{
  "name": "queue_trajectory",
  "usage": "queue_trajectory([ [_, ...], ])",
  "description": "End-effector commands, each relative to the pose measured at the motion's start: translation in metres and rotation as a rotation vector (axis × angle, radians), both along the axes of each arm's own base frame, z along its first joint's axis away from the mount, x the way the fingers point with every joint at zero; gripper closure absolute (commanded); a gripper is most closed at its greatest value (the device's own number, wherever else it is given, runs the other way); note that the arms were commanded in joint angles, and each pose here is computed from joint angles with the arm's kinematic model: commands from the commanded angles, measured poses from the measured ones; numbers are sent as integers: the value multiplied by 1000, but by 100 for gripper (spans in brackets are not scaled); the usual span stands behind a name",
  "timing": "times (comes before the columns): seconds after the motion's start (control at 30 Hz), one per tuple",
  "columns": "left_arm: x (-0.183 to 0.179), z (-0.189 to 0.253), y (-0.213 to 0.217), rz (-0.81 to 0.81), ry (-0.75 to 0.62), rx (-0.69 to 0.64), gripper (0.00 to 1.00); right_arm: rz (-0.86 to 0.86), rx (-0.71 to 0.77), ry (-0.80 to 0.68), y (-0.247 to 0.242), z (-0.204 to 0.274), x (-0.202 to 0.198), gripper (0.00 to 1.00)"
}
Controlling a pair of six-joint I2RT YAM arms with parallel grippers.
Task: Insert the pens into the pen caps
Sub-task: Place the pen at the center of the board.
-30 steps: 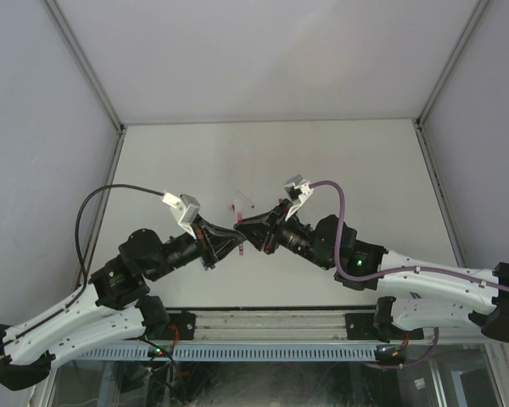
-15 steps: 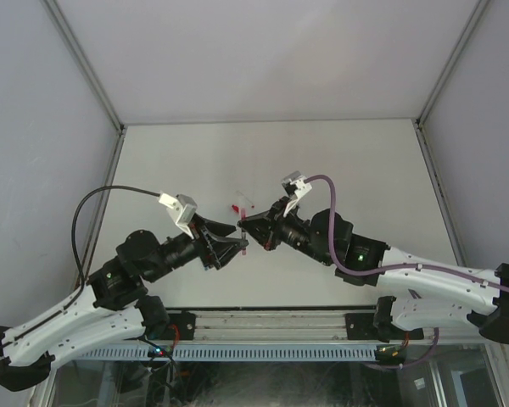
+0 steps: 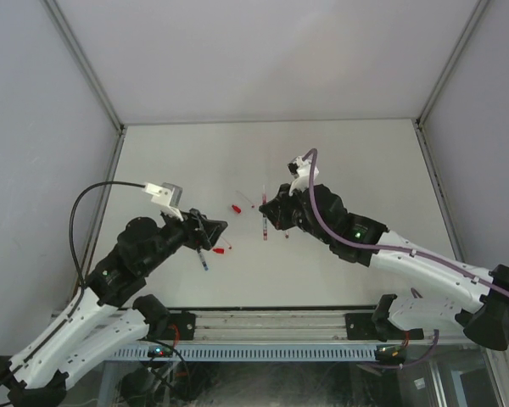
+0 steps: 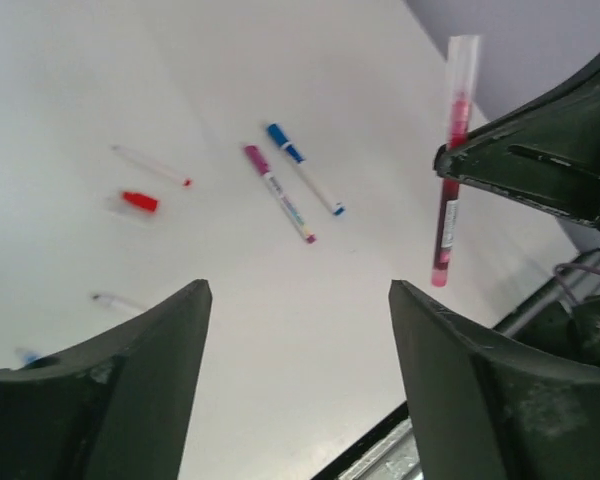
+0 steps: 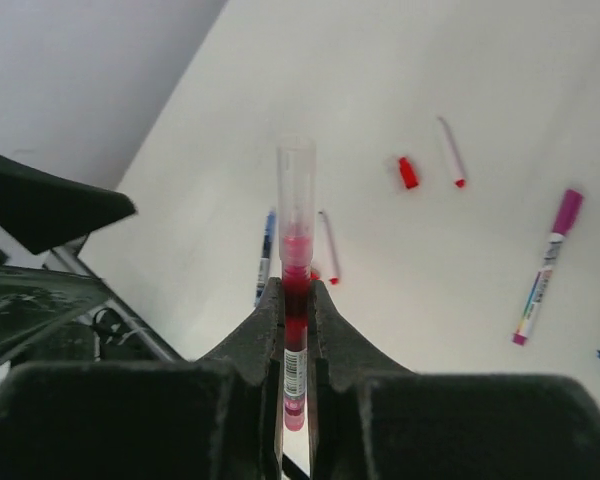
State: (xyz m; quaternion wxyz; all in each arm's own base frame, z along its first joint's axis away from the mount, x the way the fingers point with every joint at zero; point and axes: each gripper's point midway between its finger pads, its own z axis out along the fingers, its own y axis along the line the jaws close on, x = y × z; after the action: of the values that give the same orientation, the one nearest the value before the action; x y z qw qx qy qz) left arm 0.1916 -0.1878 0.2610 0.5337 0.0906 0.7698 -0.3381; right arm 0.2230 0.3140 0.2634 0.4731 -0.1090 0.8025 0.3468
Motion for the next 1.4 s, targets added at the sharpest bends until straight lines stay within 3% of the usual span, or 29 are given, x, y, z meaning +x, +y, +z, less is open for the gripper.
queue_trajectory([
  [0.0, -2, 38, 20, 41, -42, -36, 19, -34, -46, 27, -7, -1, 13, 100],
  [0.27, -7, 49, 58, 150, -95, 60, 18, -102, -220, 92, -13, -43, 44, 100],
  [0.57, -11, 34, 86, 237, -91, 158, 16, -79, -272, 238, -2, -80, 60, 100],
  [0.93, -9, 13, 96, 274, -86, 221, 14, -51, -434, 424, 12, -132, 78, 100],
  [1.37, -7, 6, 98, 286, -80, 230, 13, -150, -538, 576, 4, -189, 113, 100],
])
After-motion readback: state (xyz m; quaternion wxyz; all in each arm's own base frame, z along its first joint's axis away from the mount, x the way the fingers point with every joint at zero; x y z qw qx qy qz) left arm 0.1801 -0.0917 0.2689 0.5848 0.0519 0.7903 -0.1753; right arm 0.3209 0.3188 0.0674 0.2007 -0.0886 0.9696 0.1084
